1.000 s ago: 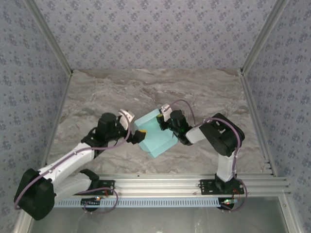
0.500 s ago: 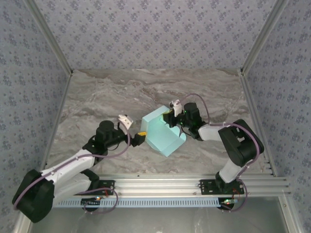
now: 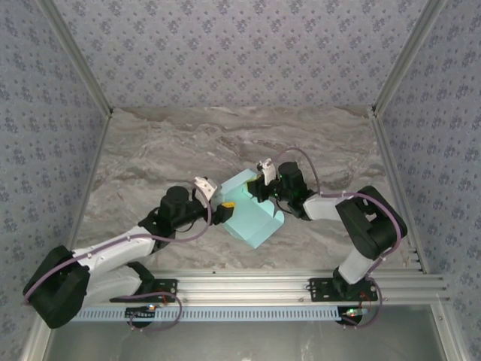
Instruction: Fold the paper box
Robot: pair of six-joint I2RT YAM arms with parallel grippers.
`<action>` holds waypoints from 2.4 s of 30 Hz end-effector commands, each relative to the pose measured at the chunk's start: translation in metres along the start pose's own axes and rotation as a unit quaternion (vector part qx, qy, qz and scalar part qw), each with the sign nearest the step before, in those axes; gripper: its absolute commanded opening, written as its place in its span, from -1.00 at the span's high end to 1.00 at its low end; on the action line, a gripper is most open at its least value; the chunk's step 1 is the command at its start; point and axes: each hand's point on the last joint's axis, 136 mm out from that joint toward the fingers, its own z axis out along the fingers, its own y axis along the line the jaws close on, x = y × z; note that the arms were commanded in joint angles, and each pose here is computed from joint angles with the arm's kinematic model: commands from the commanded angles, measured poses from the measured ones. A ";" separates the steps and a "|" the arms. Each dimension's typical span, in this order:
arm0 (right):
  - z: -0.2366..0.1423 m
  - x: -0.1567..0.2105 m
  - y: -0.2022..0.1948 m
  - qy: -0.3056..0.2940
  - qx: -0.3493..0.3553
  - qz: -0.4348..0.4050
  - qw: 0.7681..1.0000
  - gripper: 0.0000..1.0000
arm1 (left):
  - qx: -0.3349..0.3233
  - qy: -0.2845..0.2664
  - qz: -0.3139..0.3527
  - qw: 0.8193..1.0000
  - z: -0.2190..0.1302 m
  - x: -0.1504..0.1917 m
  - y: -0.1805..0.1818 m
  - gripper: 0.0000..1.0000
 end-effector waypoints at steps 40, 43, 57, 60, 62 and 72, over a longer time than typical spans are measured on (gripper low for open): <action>-0.008 -0.029 -0.004 -0.146 0.086 -0.054 0.984 0.19 | -0.054 -0.011 -0.069 0.996 -0.002 -0.023 0.012 0.33; -0.011 -0.036 -0.005 -0.153 0.080 -0.062 0.983 0.14 | -0.056 -0.009 -0.070 0.996 -0.002 -0.023 0.013 0.33; 0.011 -0.024 -0.036 -0.110 0.164 -0.049 0.979 0.53 | -0.046 -0.020 -0.092 0.994 -0.005 -0.029 0.008 0.33; 0.011 -0.017 -0.047 -0.105 0.215 -0.050 0.970 0.58 | -0.047 -0.027 -0.102 0.993 -0.004 -0.029 0.009 0.33; 0.008 -0.012 -0.057 -0.104 0.258 -0.047 0.959 0.60 | -0.046 -0.032 -0.108 0.993 -0.004 -0.031 0.008 0.33; 0.004 -0.013 -0.040 -0.130 0.169 -0.035 0.976 0.33 | -0.062 -0.024 -0.107 0.992 -0.004 -0.031 0.011 0.32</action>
